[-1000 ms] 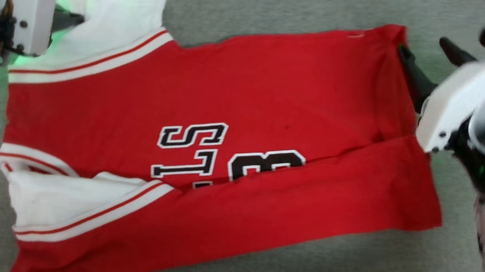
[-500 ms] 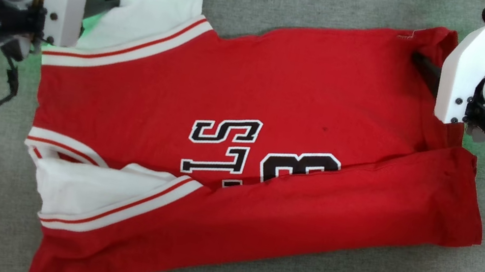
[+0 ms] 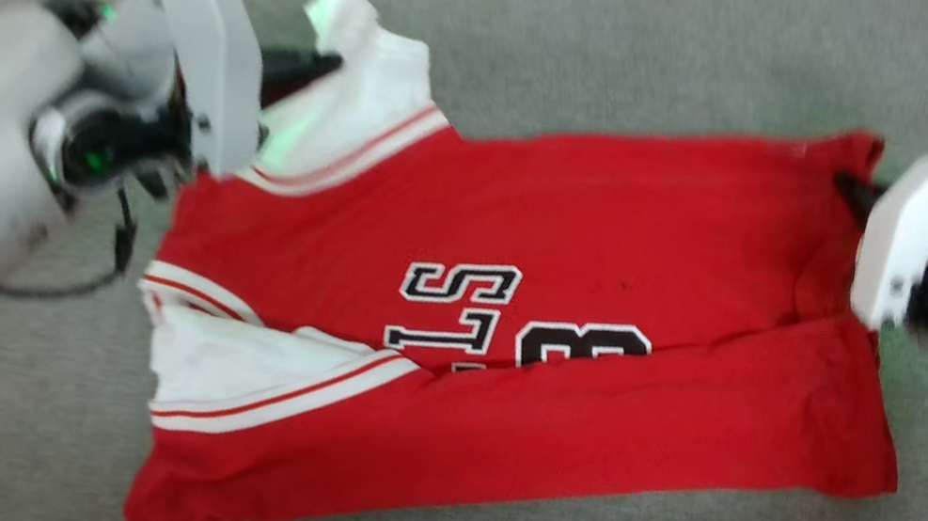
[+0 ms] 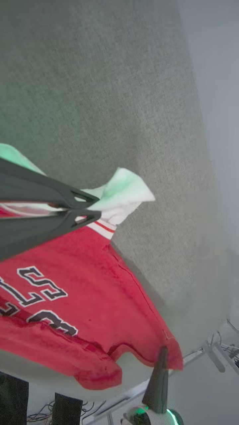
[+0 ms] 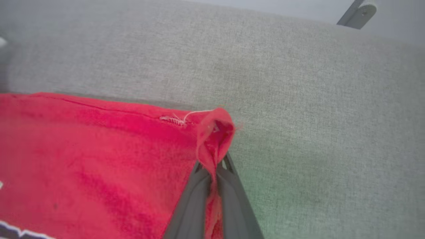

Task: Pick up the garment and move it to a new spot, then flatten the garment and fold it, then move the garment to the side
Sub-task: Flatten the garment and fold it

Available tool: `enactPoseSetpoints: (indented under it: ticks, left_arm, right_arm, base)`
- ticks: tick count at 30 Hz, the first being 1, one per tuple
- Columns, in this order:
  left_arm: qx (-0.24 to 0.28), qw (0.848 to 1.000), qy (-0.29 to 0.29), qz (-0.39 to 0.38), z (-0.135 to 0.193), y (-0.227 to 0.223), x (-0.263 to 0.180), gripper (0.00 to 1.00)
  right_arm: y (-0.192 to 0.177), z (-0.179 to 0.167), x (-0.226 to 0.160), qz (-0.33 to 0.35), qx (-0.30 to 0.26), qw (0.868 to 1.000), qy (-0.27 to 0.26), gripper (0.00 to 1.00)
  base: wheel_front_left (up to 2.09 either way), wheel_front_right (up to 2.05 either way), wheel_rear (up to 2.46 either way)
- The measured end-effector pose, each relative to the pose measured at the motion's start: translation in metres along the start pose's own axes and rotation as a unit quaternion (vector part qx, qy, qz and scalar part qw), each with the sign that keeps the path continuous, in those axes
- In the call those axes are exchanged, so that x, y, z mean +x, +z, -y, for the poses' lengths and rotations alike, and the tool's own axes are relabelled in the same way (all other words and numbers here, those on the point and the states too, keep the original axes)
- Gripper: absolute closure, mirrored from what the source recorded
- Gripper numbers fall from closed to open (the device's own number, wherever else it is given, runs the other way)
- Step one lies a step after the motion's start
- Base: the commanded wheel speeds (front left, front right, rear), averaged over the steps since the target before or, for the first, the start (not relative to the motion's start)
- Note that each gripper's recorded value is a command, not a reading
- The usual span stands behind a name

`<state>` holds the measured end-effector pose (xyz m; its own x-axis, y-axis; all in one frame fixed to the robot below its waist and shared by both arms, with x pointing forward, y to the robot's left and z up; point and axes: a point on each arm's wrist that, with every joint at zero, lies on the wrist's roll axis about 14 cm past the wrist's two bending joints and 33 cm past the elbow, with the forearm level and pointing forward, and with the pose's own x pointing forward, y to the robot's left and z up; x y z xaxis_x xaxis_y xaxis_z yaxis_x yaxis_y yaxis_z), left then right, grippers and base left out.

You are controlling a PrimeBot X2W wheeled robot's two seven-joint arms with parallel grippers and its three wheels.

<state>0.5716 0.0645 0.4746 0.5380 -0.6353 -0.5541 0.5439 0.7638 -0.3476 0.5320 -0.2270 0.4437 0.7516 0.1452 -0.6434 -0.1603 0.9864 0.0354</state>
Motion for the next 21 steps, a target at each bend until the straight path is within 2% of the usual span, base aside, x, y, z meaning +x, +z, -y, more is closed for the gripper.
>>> enactPoseSetpoints:
  ticks: [3, 6, 8, 13, 21]
  left_arm:
    - [0.011, 0.999, -0.014, 0.027, 0.018, 0.001, -0.023, 1.00]
    - [0.017, 0.997, -0.037, 0.064, 0.042, -0.010, -0.059, 1.00]
    - [0.017, 0.996, -0.040, 0.074, 0.046, -0.015, -0.068, 1.00]
    - [-0.017, 0.991, -0.048, 0.123, 0.058, -0.044, -0.116, 1.00]
    - [-0.090, 0.985, -0.032, 0.142, 0.065, -0.118, -0.161, 1.00]
  right_arm:
    - [-0.010, -0.005, -0.017, -0.002, -0.033, 0.999, 0.009, 1.00]
    - [-0.017, -0.016, -0.042, 0.015, -0.043, 0.998, 0.034, 1.00]
    - [-0.020, -0.018, -0.048, 0.020, -0.045, 0.998, 0.039, 1.00]
    - [-0.041, -0.017, -0.076, 0.026, -0.043, 0.997, 0.052, 1.00]
    - [-0.073, -0.018, -0.097, 0.030, -0.023, 0.997, 0.063, 1.00]
  base:
    - [0.00, 0.00, 0.00]
    - [0.00, 0.00, 0.00]
    - [0.00, 0.00, 0.00]
    - [0.00, 0.00, 0.00]
    - [0.00, 0.00, 0.00]
